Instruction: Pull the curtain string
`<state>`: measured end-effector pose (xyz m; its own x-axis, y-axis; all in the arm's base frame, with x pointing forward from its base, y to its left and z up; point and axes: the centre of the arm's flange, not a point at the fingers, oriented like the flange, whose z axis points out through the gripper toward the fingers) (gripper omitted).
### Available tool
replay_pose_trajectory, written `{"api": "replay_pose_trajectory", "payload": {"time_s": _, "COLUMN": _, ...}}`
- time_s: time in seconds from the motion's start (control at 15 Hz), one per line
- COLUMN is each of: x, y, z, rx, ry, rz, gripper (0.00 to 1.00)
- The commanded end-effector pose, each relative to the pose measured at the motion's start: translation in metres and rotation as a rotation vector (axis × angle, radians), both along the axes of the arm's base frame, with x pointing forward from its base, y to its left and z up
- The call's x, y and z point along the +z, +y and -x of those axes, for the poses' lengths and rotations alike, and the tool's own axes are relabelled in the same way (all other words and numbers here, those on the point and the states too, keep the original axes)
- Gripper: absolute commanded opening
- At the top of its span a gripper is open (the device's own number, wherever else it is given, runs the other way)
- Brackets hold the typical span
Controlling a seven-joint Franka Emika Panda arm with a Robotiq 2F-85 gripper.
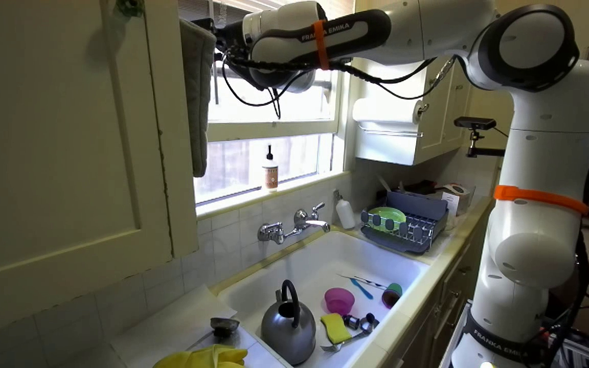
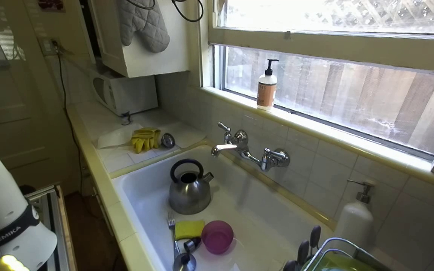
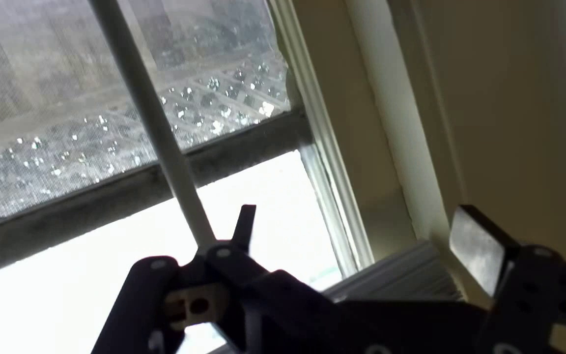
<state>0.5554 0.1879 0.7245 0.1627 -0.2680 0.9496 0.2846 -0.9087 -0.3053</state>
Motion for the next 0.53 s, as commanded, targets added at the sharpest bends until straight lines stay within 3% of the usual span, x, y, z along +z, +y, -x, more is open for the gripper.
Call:
{"api": "replay_pose_trajectory", "payload": {"time_s": 0.0, "x": -0.001, "y": -0.003, "z": 0.010, "rx": -0.051, "ry": -0.165, "rz": 0.106, "gripper": 1.00}}
{"api": "replay_pose_trajectory", "payload": {"time_s": 0.27, "x": 0.006, "y": -0.024, "z": 0.009, "rx": -0.124, "ry": -0.261, "rz": 0.175, "gripper": 1.00}}
{"api": "replay_pose_trajectory", "payload": {"time_s": 0.47, "x": 0.000, "y": -0.028, "z": 0.005, "rx": -0.128, "ry": -0.264, "rz": 0.195, "gripper": 1.00}}
